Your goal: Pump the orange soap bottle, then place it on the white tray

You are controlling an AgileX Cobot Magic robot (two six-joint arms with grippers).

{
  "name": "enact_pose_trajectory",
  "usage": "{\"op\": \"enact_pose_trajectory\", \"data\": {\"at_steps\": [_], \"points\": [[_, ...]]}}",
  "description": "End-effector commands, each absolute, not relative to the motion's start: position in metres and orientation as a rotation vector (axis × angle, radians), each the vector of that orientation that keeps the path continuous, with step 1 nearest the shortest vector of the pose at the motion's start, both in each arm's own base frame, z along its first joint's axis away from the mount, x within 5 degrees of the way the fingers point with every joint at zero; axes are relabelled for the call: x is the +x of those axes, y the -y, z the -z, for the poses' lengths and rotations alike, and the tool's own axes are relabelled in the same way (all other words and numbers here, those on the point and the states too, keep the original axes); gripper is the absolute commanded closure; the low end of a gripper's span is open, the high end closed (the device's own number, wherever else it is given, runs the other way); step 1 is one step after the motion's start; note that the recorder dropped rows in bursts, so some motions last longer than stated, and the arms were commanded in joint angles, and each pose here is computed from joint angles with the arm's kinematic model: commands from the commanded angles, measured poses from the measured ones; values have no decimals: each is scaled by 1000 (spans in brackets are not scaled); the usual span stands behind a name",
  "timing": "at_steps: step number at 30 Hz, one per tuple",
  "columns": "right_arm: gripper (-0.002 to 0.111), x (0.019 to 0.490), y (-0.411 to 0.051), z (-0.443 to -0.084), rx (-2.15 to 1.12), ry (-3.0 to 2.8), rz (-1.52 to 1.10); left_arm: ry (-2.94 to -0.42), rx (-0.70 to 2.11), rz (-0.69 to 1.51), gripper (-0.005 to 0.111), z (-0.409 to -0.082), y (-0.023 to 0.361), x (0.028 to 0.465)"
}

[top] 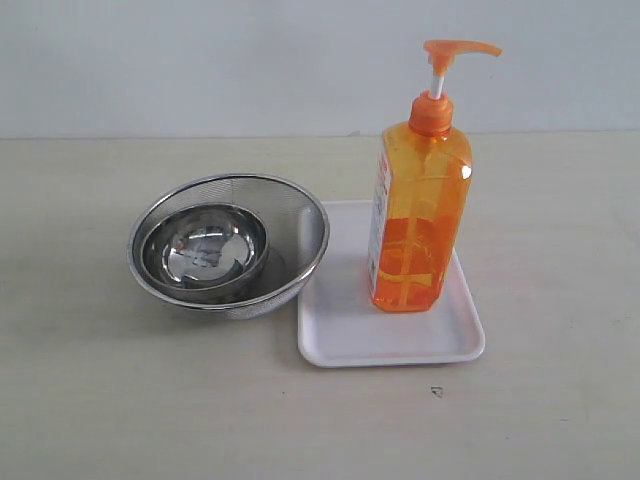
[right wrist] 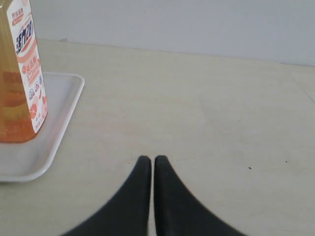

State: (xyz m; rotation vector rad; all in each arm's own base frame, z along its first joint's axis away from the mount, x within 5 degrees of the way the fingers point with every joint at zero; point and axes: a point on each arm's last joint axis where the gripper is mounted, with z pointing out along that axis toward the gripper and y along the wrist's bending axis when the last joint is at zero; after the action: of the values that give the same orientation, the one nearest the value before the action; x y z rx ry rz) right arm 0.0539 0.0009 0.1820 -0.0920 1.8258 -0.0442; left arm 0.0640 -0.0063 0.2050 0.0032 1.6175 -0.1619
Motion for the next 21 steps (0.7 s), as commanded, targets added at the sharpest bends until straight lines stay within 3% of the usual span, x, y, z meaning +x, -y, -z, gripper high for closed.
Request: {"op": "enact_pose_trajectory", "data": {"at_steps": [1,12,21], "points": [[109,54,-1,-183,-84,-1813,43,-1605,31,138,102,-205,6,63],[109,54,-1,-183,-84,-1813,43,-1641,219,-19,102,-200,7,63],[109,54,-1,-183,-84,-1813,43,-1722,69,165,102,-194,10,62]]}}
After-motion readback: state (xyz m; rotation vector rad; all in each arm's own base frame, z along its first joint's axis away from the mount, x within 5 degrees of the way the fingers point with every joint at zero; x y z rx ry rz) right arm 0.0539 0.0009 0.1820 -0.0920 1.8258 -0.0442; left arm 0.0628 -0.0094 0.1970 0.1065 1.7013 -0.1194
